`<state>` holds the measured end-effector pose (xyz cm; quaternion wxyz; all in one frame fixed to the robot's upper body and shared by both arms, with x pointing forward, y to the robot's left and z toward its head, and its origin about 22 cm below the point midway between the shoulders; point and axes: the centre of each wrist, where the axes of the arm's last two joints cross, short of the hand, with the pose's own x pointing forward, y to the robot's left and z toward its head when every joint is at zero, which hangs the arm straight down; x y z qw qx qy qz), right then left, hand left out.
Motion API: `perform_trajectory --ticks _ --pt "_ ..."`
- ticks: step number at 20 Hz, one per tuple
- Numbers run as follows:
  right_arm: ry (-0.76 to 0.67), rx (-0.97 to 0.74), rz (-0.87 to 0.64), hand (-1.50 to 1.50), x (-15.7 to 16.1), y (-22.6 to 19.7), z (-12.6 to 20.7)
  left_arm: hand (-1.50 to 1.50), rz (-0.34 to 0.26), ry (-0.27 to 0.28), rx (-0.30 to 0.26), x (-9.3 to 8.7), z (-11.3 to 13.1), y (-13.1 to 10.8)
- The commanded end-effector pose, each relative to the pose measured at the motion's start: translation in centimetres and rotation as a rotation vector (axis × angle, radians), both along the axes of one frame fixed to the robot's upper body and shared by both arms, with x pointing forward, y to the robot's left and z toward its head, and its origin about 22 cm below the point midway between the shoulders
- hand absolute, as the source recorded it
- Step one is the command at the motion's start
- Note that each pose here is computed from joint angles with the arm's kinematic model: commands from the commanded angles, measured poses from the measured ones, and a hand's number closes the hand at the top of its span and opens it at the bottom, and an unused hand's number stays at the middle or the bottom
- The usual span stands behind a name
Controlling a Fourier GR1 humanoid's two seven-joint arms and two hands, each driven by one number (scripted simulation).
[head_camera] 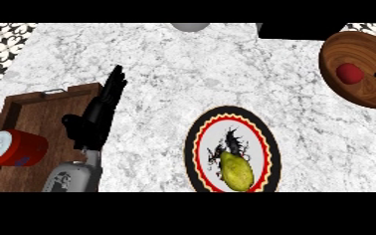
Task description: Pick the tomato from the plate and place it in the bowl
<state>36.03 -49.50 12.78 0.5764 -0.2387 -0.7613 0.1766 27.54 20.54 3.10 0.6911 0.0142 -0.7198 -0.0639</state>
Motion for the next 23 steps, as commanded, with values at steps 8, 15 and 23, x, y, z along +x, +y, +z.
perform_trajectory --ticks 8,15,23 --pt "0.027 0.284 0.017 -1.50 -3.8 -4.8 1.9 0.00 0.011 -0.005 -0.003 -0.6 -0.2 -0.6" --pt "0.070 0.316 0.098 -1.50 -7.8 -7.8 1.3 0.00 0.003 0.006 -0.006 0.5 1.2 0.7" --pt "0.072 0.304 0.123 -1.50 -8.5 -8.1 0.4 0.00 0.011 0.006 -0.019 0.8 0.1 1.9"
